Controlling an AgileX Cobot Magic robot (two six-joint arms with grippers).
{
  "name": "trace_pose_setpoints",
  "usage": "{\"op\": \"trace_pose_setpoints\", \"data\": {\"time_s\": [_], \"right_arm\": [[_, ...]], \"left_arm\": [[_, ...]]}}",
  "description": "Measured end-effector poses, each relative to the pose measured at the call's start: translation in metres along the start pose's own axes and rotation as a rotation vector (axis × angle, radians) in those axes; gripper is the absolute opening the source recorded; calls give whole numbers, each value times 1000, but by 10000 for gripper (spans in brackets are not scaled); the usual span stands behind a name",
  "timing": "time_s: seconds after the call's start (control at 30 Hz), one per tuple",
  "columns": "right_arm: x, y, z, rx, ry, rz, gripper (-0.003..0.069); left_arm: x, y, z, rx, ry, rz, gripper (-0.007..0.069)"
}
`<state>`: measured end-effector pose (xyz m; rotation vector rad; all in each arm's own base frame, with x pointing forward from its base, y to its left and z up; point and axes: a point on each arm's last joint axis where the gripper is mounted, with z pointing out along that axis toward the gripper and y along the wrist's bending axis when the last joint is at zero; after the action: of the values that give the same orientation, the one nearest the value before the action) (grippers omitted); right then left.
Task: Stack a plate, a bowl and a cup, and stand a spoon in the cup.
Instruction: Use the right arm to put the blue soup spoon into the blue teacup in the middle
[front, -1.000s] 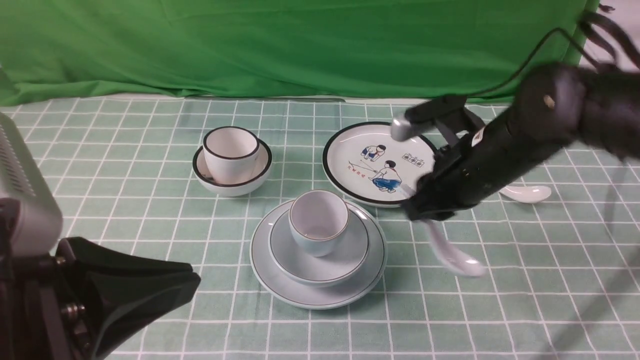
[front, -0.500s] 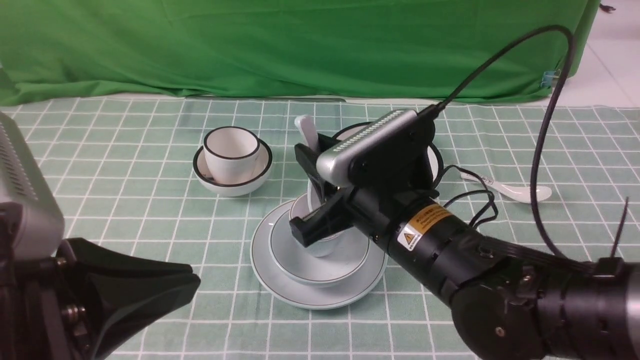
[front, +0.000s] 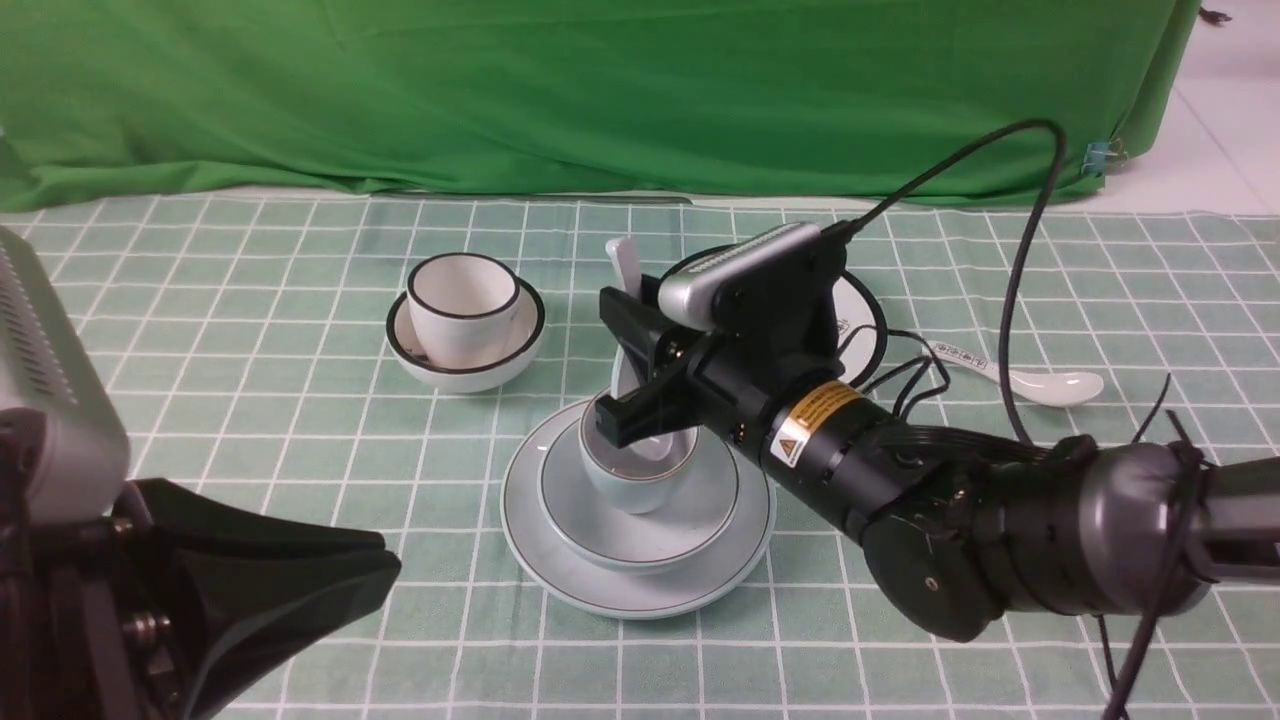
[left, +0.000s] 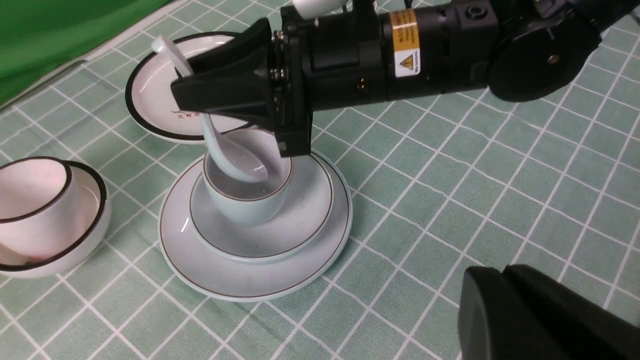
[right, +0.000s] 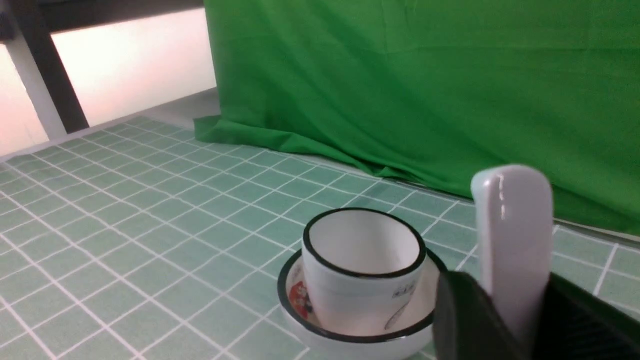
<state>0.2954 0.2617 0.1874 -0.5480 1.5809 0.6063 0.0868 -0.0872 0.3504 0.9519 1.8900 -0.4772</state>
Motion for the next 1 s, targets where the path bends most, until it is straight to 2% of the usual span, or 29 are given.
{"op": "trace_pose_setpoints", "data": {"time_s": [0.17, 0.37, 0.47, 0.6, 0.83, 1.0], "right_arm": [[14, 0, 3, -5, 36, 14, 174], [21, -1, 4, -4, 58, 16, 280], [21, -1, 4, -5, 58, 16, 311], [16, 0, 1, -6, 53, 15, 317], [-35, 12, -46, -42, 4, -2, 321], [-71, 25, -106, -70, 109, -20, 315]], "left_arm": [[0, 0, 0, 0, 0, 1, 9], [0, 0, 0, 0, 0, 1, 9], [0, 0, 0, 0, 0, 1, 9], [0, 0, 0, 0, 0, 1, 9], [-5, 2, -5, -32, -71, 15, 9], [5, -1, -21, -83, -219, 24, 9]]}}
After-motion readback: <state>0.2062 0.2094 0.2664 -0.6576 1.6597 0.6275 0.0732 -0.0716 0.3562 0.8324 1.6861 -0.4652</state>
